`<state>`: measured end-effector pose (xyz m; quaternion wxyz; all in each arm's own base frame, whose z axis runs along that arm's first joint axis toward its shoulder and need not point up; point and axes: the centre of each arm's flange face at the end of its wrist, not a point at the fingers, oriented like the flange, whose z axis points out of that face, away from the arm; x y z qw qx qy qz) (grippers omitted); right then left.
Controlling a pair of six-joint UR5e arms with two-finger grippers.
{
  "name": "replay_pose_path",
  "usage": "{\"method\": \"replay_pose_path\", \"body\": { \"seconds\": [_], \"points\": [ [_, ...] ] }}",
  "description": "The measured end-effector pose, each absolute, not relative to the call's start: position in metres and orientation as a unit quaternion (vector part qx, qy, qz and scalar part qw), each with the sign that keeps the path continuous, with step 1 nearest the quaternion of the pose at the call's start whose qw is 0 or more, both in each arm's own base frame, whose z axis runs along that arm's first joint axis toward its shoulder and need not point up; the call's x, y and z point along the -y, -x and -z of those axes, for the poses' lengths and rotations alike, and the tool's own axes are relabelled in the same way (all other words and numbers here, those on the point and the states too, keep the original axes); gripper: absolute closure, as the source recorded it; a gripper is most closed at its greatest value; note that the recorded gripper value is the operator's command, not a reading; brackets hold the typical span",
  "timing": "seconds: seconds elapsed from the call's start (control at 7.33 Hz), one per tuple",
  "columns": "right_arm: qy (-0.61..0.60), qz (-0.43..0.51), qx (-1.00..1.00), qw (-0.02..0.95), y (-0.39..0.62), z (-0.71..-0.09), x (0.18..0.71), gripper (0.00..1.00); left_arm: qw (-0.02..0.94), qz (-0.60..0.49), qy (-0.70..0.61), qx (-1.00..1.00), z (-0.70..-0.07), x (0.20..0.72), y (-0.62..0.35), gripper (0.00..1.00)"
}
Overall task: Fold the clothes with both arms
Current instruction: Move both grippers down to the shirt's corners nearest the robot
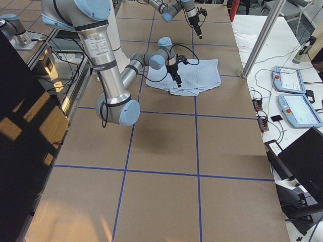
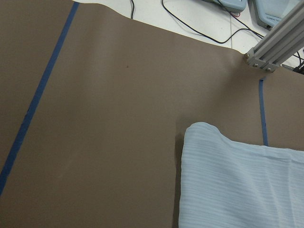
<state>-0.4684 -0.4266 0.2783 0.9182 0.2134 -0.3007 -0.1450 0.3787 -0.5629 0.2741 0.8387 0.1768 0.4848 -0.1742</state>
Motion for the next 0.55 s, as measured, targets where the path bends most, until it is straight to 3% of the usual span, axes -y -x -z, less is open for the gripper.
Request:
{"method": "replay_pose_path", "body": {
  "seconds": [0.27,0.55],
  "points": [
    [-0.172,0.114,0.349,0.914,0.467,-0.259,0.422,0.00,0.838,0.167,-0.121,-0.505,-0.272,0.539,-0.397,0.00],
    [-0.138,0.063,0.388,0.909,0.449,-0.246,0.405,0.00,0.830,0.189,-0.032,-0.524,-0.272,0.477,-0.441,0.01]
  ]
}}
